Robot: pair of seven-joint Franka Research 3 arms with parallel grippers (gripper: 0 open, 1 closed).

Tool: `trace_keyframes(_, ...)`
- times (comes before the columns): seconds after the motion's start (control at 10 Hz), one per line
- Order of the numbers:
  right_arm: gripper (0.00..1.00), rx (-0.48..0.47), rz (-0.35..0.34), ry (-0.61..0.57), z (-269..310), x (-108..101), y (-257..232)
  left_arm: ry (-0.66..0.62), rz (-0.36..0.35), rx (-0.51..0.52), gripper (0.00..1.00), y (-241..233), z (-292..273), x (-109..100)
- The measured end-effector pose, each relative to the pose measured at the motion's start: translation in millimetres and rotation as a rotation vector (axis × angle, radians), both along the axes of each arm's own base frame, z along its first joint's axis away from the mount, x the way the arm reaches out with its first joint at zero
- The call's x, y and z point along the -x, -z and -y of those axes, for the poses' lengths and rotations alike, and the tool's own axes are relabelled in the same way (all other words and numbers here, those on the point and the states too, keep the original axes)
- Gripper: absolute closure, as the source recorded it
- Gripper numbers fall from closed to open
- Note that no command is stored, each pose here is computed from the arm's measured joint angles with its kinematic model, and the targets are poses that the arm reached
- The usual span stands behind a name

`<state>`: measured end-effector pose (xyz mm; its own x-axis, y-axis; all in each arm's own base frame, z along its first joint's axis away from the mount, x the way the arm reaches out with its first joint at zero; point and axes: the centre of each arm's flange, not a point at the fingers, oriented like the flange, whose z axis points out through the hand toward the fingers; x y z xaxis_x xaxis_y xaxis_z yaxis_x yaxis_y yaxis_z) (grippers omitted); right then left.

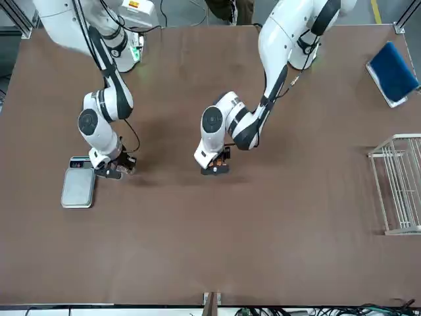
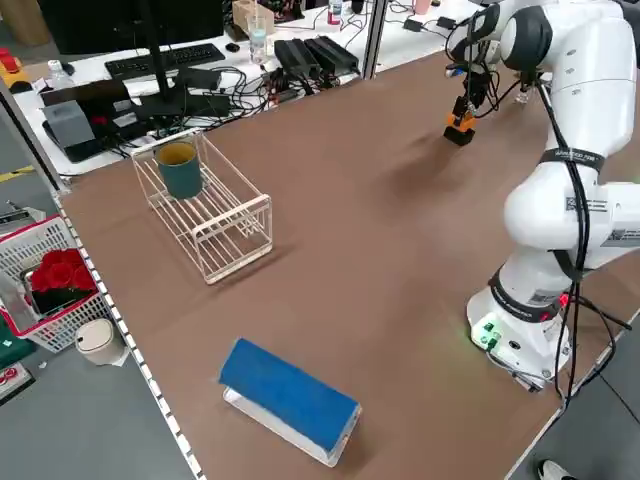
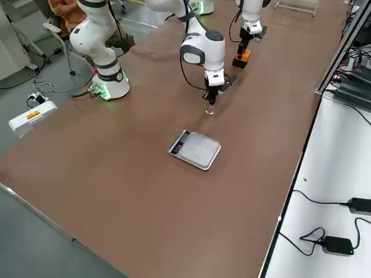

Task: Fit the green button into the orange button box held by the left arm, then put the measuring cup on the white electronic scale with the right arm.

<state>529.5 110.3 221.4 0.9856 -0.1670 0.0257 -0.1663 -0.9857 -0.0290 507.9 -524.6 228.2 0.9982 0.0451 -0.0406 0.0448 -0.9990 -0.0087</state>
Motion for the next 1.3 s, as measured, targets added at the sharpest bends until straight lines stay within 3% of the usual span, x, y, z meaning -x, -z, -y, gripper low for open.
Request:
trace_keyframes(0.7,0.93,0.005,0.011,-0.005,1.4,-8.0,-60.3,0.0,0.001,0.0,0.02,-0.1,-0.2,-0.4)
trace_keyframes(1.3,0.93,0.083,0.072,-0.18,153.8,-34.2,-89.5,-0.001,0.004,-0.002,0.01,-5.1,0.2,-3.0)
